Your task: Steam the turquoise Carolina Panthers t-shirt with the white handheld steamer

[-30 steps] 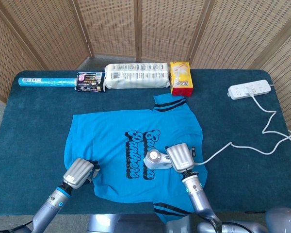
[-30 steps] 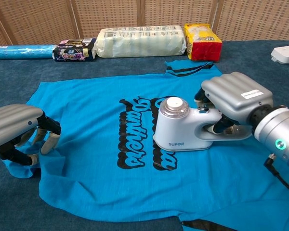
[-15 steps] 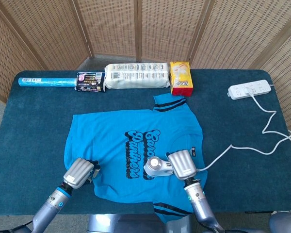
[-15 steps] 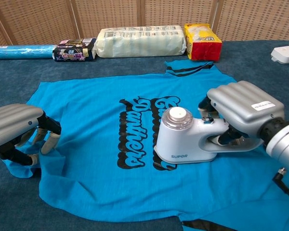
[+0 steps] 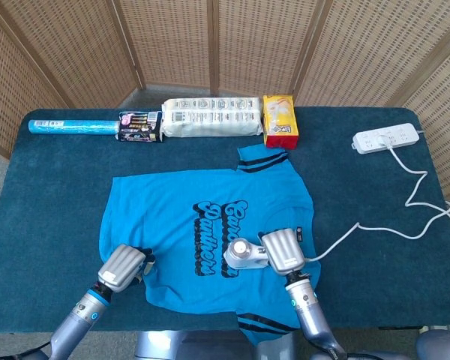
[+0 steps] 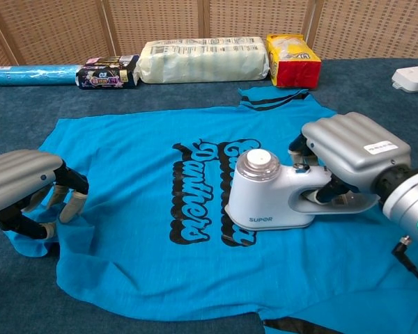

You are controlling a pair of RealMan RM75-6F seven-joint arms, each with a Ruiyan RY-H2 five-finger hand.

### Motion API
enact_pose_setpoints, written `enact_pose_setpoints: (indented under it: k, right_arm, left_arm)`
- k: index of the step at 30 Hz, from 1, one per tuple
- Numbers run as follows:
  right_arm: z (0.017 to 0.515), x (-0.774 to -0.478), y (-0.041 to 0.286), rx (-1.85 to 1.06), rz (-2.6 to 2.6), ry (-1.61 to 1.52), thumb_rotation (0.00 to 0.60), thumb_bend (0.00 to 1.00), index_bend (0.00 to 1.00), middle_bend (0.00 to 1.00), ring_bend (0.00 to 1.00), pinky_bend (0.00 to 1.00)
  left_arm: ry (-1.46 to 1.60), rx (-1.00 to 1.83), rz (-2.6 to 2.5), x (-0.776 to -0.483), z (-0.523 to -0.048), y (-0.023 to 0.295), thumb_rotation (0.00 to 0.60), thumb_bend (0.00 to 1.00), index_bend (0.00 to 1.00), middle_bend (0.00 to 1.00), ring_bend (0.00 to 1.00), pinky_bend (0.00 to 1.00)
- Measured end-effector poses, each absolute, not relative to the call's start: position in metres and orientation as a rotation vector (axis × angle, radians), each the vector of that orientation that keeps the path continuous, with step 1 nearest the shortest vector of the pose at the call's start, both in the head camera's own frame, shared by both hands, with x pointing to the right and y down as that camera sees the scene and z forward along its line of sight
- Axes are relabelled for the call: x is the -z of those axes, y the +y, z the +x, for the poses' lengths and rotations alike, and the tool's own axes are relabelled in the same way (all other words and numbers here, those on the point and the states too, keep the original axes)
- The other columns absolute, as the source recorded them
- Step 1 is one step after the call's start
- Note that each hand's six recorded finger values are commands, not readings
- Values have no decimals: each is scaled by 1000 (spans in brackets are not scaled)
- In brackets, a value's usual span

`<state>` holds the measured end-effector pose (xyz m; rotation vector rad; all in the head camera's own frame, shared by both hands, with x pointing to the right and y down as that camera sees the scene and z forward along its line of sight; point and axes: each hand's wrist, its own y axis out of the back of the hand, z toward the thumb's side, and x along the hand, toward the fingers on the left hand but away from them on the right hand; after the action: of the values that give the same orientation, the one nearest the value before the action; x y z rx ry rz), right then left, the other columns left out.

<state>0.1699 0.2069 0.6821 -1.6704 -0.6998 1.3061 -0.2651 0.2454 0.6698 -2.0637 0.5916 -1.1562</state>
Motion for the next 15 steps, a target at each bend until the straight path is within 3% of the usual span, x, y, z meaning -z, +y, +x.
enact_pose_setpoints:
  k: [15]
  right_arm:
    - [175,-699,189,-1351,-1629,-705,600,360,722,769,835,739]
  left_arm:
    - [587,1157,-2068,-672,-262,246,600,414,719,693,646,718]
